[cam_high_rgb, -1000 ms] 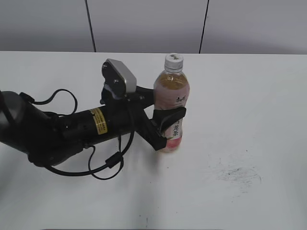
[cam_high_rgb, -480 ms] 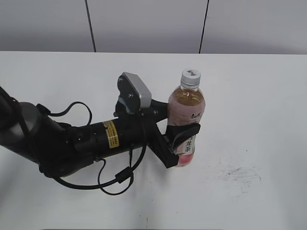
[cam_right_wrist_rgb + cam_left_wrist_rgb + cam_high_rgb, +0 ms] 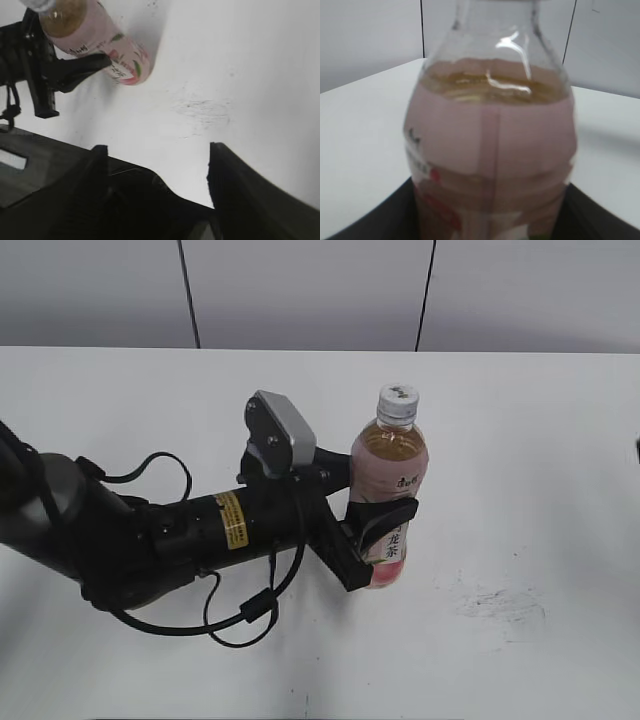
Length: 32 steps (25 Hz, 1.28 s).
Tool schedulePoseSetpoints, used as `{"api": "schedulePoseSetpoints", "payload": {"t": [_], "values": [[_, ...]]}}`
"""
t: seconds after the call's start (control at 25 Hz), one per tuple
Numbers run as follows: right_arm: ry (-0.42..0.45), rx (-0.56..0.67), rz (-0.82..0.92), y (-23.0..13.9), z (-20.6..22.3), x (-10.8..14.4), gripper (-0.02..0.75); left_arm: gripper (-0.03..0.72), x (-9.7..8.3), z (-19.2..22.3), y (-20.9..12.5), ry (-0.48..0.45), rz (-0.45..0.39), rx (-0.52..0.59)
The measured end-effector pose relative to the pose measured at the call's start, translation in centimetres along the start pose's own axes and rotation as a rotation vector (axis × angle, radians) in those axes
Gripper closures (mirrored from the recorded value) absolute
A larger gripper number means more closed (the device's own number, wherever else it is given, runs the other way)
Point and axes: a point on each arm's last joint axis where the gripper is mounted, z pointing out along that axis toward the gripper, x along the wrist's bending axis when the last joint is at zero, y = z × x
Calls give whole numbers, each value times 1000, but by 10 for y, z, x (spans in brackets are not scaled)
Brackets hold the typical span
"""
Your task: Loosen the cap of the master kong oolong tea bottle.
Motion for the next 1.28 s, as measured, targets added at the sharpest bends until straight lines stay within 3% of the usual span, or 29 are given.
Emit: {"api": "schedulePoseSetpoints", "payload": {"t": [0.2, 0.48, 0.68, 1.28], "values": [[67, 107, -5, 58, 33, 19, 269, 293, 0, 0, 0, -1, 0, 0], [-22, 264, -102, 107, 85, 79, 271, 293, 0, 0, 0, -1, 0, -1], [-45, 227, -143, 129, 100, 115, 276, 293, 0, 0, 0, -1, 0, -1], [-143, 334, -114, 117, 140, 109, 277, 293, 0, 0, 0, -1, 0, -1]]}}
